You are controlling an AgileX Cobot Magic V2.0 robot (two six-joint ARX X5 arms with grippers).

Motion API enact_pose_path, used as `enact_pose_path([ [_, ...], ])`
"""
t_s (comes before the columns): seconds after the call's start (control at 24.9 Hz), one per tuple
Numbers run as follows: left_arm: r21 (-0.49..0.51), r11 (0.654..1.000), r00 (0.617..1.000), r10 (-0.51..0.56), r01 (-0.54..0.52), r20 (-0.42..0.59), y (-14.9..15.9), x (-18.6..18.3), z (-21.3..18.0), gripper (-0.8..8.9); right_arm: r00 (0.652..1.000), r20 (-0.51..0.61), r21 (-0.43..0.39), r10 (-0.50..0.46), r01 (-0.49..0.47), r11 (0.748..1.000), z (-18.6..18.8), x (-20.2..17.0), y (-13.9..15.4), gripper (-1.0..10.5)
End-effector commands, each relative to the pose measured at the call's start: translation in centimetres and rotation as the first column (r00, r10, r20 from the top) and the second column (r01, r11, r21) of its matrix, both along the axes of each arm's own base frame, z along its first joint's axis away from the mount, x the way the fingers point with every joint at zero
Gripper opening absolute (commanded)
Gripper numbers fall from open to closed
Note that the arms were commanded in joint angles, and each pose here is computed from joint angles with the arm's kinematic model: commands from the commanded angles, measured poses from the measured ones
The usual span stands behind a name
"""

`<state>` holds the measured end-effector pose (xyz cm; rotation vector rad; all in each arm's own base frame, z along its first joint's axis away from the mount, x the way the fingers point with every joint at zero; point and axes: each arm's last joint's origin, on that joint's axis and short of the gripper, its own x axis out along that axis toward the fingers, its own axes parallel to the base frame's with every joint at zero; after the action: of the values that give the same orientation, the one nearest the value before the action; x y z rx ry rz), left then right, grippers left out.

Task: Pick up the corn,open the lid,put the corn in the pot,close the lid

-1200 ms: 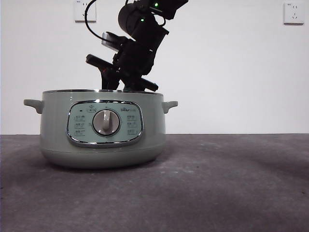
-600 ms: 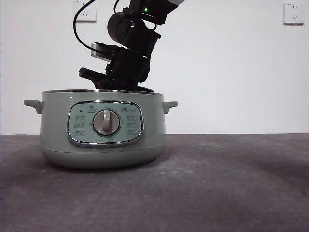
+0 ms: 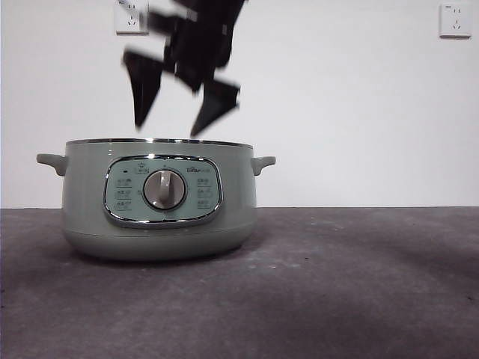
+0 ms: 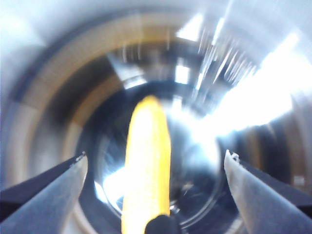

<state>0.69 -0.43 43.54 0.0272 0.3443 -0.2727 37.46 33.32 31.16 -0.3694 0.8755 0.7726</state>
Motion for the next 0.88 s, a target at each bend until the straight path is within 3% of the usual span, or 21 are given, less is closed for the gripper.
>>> enact_pose_path([
  [0.04,0.001,1.0,0.998,-0.006,0.006,0.066,0.0,-0.1,0.6,-0.08,0.998,0.053,0.035,-0.044,0.043,0.998,3.9,-1.2,-0.9,4.7],
  [0.12,0.006,1.0,0.998,-0.009,0.008,0.064,-0.1,0.8,0.9,-0.08,0.989,0.099,0.036,-0.109,0.106,0.994,7.4,-3.0,-2.8,4.7],
  [0.24,-0.014,0.996,0.995,-0.083,0.084,0.053,-0.7,2.9,1.3,-0.08,0.973,0.155,0.156,-0.172,0.147,0.977,11.5,-4.8,-4.5,4.7],
  [0.56,-0.016,0.988,0.987,-0.156,0.157,0.023,-2.2,10.8,1.7,-0.08,0.957,0.271,0.318,-0.107,0.016,0.948,21.0,-14.4,-9.5,4.7],
  [0.88,-0.041,0.97,0.969,-0.24,0.238,-0.056,-4.3,19.1,-0.2,-0.08,0.967,0.254,0.274,-0.005,-0.067,0.959,22.8,-22.6,-15.0,4.7],
])
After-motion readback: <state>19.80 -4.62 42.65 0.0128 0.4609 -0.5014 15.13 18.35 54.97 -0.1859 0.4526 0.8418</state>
